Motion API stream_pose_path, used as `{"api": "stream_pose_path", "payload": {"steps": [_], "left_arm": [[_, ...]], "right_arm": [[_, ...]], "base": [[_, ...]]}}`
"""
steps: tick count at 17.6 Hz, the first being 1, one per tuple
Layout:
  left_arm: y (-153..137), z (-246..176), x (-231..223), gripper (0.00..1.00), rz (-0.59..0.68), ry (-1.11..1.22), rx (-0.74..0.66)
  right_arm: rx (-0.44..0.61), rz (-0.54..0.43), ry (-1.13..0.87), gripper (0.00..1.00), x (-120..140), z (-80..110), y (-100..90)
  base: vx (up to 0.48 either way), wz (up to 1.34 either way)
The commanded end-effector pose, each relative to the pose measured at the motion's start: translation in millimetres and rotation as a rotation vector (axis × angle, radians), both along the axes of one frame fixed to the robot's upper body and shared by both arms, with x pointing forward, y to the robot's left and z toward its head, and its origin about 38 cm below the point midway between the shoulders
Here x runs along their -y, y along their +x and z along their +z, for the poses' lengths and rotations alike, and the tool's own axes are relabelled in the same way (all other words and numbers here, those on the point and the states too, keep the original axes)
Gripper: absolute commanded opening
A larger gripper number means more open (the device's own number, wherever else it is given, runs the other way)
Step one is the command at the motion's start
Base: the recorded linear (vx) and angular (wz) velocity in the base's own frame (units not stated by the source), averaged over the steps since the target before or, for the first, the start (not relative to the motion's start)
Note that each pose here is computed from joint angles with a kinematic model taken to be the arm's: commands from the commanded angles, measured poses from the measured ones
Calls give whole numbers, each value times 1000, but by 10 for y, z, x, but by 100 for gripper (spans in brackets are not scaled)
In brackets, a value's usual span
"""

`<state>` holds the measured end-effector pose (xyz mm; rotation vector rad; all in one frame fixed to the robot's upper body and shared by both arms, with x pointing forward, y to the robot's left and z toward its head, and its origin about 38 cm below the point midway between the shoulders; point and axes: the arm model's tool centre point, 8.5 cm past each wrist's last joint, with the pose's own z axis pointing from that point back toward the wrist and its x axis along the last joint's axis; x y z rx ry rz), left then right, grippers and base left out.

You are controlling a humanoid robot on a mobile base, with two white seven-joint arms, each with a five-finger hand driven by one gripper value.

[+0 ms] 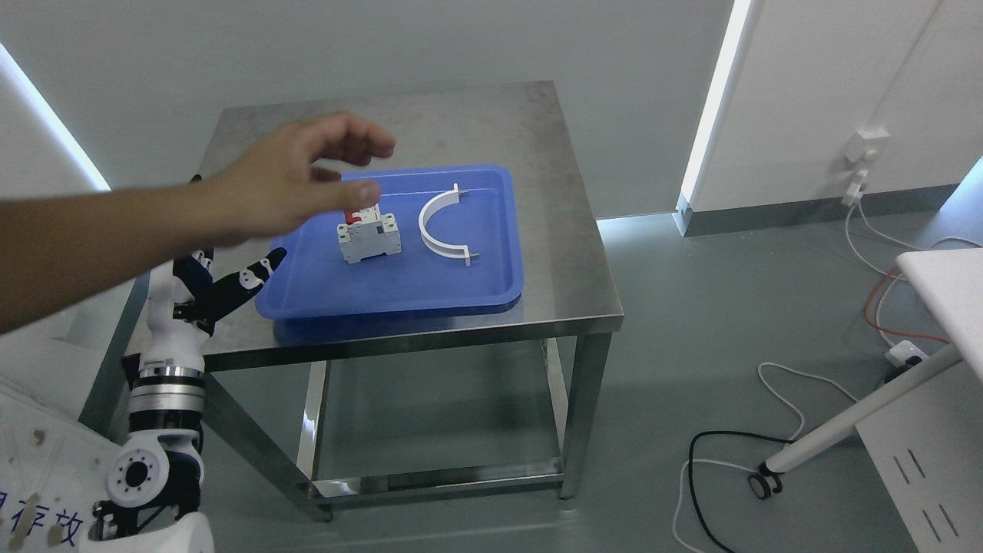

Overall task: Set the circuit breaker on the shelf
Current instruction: 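Reach the left hand toward the circuit breaker in the blue tray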

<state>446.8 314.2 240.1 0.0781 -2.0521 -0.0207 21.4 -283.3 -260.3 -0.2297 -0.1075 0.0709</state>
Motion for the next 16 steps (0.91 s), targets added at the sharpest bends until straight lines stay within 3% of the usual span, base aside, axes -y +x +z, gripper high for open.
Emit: {"api": "stream_pose_path", "payload": {"steps": [1, 4, 6, 9, 12, 16], "left_arm": [[-45, -93, -90, 100, 5, 27, -24], [-25, -48, -12, 100, -81, 93, -26], [37, 89, -47, 100, -85, 246, -37], [282, 142, 300, 99, -164, 552, -113], [503, 170, 546, 99, -145, 735, -215], [737, 211, 726, 96, -118, 770, -304]], "right_arm": [[-35, 18, -19, 100, 100, 9, -32], [-35, 18, -18, 100, 99, 8, -32], [-35, 18, -18, 100, 99, 8, -32], [-35, 16, -19, 100, 100, 9, -32], [-35, 18, -19, 100, 100, 9, -32], [-35, 18, -19, 100, 100, 9, -32]], "base": [[41, 47], [18, -5], [9, 17], [5, 24], [-9, -23], [0, -19]]}}
